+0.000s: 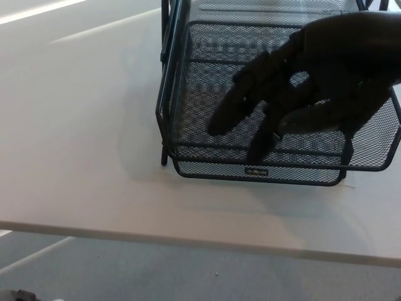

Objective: A balck drawer is kept on the middle of the table and the robot uses its right hand to push it back away from the robot

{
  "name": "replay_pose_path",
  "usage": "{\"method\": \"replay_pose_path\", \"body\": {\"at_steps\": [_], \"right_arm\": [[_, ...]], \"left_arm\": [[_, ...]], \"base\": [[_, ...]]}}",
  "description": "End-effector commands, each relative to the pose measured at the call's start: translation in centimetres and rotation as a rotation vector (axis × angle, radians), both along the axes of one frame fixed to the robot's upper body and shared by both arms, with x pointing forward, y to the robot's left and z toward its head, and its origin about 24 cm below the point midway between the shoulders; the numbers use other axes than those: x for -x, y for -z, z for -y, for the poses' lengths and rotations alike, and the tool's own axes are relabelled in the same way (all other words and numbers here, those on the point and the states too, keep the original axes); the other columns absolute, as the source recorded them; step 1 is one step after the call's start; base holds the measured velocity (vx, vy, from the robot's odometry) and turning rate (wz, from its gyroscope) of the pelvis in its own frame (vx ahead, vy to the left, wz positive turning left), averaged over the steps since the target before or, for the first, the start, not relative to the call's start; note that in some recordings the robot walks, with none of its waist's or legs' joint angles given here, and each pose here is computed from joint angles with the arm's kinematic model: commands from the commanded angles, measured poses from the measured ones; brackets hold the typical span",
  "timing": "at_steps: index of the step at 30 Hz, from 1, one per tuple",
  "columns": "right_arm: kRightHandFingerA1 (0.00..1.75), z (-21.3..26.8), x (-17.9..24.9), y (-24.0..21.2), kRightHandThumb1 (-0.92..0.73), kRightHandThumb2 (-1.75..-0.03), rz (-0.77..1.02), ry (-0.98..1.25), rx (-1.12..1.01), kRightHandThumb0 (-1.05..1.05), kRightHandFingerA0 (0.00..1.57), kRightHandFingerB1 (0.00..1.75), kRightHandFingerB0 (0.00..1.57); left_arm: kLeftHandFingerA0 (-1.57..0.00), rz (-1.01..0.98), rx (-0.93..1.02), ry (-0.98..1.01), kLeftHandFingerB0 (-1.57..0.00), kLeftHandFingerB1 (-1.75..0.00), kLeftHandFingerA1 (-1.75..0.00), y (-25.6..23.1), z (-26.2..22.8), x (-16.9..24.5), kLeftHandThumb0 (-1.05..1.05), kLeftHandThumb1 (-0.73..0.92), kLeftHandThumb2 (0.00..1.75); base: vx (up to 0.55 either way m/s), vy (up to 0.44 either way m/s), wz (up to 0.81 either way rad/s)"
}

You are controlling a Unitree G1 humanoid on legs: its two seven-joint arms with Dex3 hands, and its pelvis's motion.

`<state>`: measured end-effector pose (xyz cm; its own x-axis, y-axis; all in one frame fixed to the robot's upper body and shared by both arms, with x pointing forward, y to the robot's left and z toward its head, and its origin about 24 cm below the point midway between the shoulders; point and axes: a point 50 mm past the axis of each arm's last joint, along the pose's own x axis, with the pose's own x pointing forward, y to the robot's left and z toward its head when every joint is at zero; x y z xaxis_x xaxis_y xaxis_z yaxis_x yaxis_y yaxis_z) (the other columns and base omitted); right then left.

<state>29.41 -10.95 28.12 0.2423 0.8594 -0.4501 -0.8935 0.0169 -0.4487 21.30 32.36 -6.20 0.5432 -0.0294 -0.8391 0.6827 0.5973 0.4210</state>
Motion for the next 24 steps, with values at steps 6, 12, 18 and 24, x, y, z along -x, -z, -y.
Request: {"method": "replay_pose_path", "body": {"at_steps": [6, 12, 18, 24], "right_arm": [[0.40, 0.5, -0.8, -0.4, -0.79, -0.64, 0.023, 0.060, 0.030, -0.66, 0.46, 0.36, 0.39], [0.39, 1.2, -1.9, 0.5, -0.78, -0.64, 0.002, 0.114, 0.045, -0.66, 0.48, 0.36, 0.41], [0.39, -0.6, 1.5, 1.9, -0.81, -0.65, -0.035, -0.068, 0.117, -0.67, 0.48, 0.34, 0.38], [0.41, -2.1, 5.9, 4.4, -0.83, -0.65, -0.114, -0.263, 0.159, -0.66, 0.48, 0.35, 0.38]], "left_arm": [[-0.46, -0.007, -0.014, 0.007, -0.32, -0.32, -0.38, -0.3, -0.5, 0.1, -0.56, 0.76, 0.63], [-0.48, -0.005, -0.016, 0.003, -0.32, -0.33, -0.39, -0.2, -0.5, 0.2, -0.57, 0.72, 0.63], [-0.48, 0.000, -0.013, 0.008, -0.33, -0.32, -0.38, -0.3, -0.5, 0.2, -0.56, 0.75, 0.63], [-0.47, 0.002, -0.011, 0.008, -0.33, -0.33, -0.38, -0.3, -0.6, 0.2, -0.56, 0.75, 0.63]], "base": [[0.00, 0.000, 0.00], [0.00, 0.000, 0.00], [0.00, 0.000, 0.00], [0.00, 0.000, 0.00]]}}
